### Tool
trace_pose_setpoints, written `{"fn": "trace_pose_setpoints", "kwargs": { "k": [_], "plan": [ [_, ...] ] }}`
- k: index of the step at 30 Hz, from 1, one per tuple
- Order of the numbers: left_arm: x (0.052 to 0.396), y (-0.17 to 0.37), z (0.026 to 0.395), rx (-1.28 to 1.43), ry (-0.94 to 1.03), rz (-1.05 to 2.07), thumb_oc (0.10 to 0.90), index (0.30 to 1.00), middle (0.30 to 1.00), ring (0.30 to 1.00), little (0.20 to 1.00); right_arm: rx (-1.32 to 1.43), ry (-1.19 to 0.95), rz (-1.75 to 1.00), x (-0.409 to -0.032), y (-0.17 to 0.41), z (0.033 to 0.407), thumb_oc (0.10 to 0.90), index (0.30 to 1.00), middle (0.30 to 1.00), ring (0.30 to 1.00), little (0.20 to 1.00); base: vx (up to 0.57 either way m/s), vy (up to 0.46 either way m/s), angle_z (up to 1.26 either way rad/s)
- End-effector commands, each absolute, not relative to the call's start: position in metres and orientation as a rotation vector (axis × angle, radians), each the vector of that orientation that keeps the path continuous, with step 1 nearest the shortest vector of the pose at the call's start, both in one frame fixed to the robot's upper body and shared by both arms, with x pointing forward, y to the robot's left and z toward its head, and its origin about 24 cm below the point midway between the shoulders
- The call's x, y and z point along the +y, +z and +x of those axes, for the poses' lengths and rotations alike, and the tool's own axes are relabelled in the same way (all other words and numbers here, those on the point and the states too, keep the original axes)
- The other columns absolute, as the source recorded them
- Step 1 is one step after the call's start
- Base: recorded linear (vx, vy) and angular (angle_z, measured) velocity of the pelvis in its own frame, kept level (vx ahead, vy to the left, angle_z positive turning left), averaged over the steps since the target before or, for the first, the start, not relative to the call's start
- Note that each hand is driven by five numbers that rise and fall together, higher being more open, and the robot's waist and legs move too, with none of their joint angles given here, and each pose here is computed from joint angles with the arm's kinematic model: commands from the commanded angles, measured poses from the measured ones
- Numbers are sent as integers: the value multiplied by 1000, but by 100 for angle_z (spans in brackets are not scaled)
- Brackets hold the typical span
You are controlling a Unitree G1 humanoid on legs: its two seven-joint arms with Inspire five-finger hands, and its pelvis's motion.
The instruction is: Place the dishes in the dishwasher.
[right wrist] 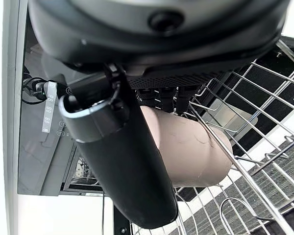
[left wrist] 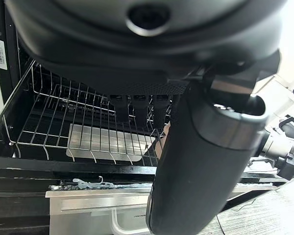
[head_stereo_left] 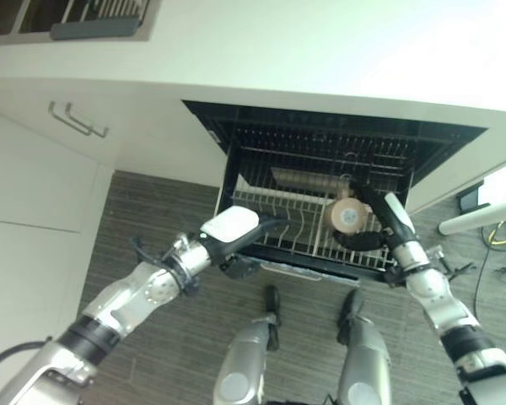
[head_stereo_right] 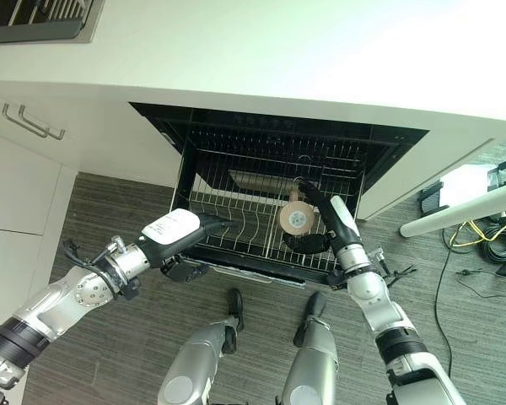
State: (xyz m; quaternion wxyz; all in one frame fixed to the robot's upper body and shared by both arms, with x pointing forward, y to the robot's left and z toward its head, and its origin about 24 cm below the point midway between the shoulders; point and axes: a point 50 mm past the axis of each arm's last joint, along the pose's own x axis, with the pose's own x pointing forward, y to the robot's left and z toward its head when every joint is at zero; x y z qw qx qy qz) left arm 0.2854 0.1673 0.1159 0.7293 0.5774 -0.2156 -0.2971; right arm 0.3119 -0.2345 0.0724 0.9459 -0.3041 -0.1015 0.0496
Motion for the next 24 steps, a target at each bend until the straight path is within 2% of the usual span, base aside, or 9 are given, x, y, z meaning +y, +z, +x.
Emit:
{"fn": "trace_pose_setpoints", "kwargs": {
  "k": [1,14,24],
  "plan": [
    [167,166,283,-693,-551,1280,800,900,900,900,900,-184,50,-646,-258,66,296,800,900,900,900,900,-13,-42,9],
    [173,176,285,-686,-543,1310,800,900,900,900,900,-152,-20,-613,-279,65,289,800,900,900,900,900,-6,-18,1],
    [178,175,285,-668,-535,1319,800,900,900,900,900,-230,-84,-528,-284,76,285,800,900,900,900,900,-1,-7,0]
  ]
}}
